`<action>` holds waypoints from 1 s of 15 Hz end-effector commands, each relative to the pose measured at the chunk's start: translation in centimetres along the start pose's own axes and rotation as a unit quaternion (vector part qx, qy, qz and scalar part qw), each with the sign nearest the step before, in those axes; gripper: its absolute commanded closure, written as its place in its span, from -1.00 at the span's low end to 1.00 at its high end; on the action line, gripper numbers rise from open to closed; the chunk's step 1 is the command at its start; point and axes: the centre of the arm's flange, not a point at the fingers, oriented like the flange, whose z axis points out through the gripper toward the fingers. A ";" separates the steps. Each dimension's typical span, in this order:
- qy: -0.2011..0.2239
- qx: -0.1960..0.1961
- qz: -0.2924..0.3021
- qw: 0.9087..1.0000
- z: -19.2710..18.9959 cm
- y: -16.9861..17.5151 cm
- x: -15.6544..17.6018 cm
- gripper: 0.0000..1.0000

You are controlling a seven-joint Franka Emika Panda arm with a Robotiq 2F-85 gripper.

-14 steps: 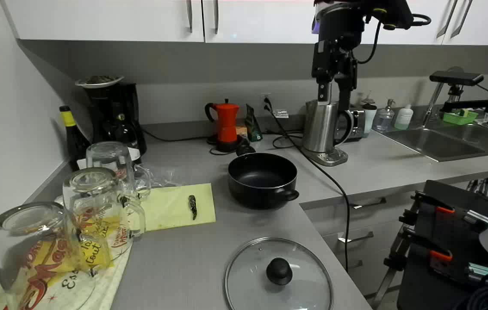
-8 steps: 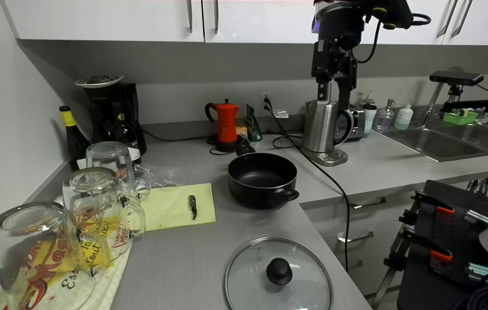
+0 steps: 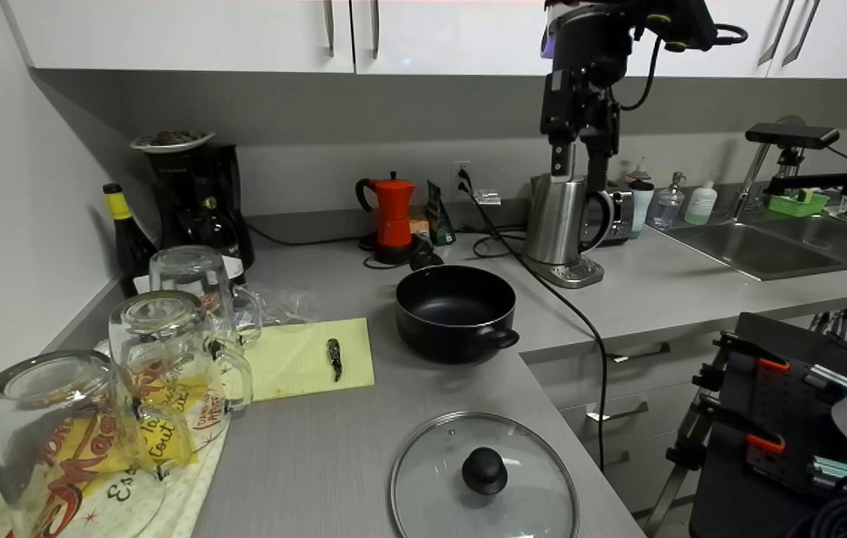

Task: Put the lid on the pot

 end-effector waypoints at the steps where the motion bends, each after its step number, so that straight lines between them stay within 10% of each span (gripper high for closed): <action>1: -0.010 -0.011 -0.002 1.000 1.0 -0.3 1.1 -1.00; 15: -0.029 -0.121 -0.092 0.988 12.7 -4.0 9.1 -1.00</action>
